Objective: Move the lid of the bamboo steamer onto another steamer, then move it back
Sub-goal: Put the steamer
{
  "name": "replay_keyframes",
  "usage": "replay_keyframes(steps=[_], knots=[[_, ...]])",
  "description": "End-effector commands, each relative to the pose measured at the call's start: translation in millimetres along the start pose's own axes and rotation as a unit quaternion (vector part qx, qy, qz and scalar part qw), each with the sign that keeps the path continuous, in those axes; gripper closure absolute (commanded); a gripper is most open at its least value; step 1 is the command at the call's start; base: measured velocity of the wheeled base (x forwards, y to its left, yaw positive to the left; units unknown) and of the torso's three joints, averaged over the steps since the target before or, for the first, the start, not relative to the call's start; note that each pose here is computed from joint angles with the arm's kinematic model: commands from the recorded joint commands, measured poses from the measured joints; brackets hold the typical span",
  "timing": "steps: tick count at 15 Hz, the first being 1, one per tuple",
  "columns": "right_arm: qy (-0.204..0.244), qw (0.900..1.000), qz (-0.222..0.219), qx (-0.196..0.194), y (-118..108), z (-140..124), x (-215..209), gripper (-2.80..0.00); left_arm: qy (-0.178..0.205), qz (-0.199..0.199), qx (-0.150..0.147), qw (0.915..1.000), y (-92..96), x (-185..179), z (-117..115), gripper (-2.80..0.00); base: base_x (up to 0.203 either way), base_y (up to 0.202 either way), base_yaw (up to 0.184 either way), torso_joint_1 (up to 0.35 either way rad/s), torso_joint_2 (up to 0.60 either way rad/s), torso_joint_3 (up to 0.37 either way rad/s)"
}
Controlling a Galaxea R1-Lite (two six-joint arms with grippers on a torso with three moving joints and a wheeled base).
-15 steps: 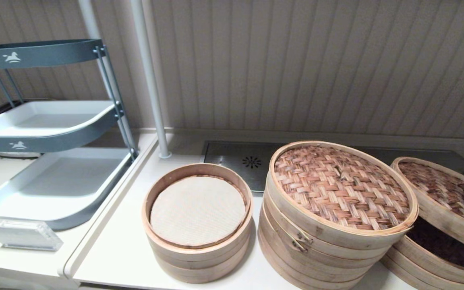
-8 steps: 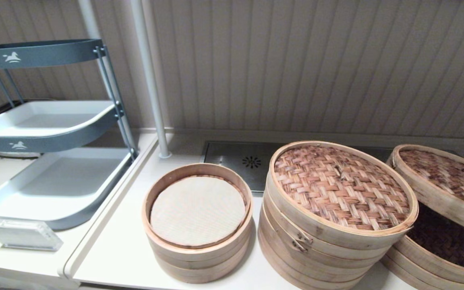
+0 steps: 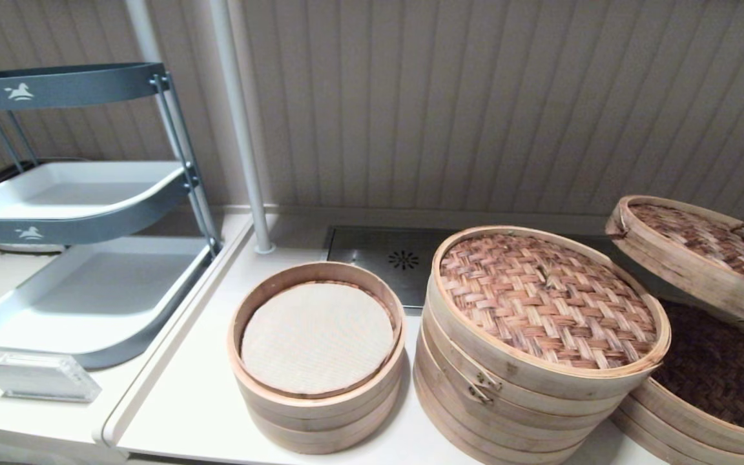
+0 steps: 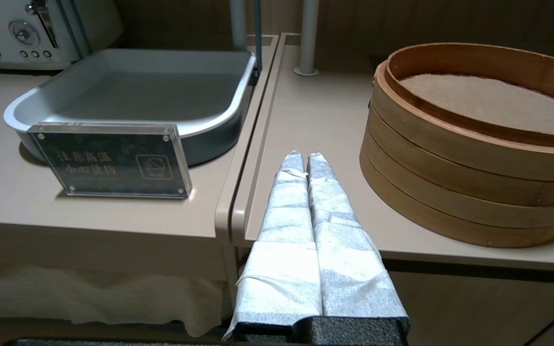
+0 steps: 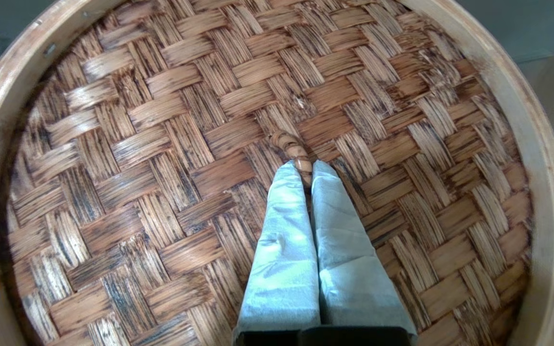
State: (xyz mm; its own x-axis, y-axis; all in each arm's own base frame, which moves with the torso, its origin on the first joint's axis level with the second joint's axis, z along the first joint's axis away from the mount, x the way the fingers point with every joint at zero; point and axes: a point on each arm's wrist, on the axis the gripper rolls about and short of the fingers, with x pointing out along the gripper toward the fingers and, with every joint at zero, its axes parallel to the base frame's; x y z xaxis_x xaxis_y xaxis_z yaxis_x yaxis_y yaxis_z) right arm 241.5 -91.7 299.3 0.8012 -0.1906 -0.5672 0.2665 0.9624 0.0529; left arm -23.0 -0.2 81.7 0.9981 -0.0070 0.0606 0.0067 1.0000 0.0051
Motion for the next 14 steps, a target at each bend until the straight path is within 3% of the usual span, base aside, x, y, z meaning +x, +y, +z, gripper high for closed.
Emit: replay_keyframes(steps=[1,6,14], knots=[[-0.013,1.0,0.017,-0.008,13,7,-9,0.0,0.011,0.0,0.0,0.9999,0.0,1,-7,0.0,0.0,0.0,0.0,0.0,0.0,0.0],[-0.01,0.998,0.063,-0.014,47,13,-22,0.0,0.011,0.001,0.0,0.9999,0.0,1,-7,0.0,0.0,0.0,0.0,0.0,0.0,0.0],[-0.027,0.997,0.045,-0.062,112,6,-31,0.0,0.011,0.0,0.0,0.9999,0.0,1,-7,0.0,0.0,0.0,0.0,0.0,0.0,0.0]])
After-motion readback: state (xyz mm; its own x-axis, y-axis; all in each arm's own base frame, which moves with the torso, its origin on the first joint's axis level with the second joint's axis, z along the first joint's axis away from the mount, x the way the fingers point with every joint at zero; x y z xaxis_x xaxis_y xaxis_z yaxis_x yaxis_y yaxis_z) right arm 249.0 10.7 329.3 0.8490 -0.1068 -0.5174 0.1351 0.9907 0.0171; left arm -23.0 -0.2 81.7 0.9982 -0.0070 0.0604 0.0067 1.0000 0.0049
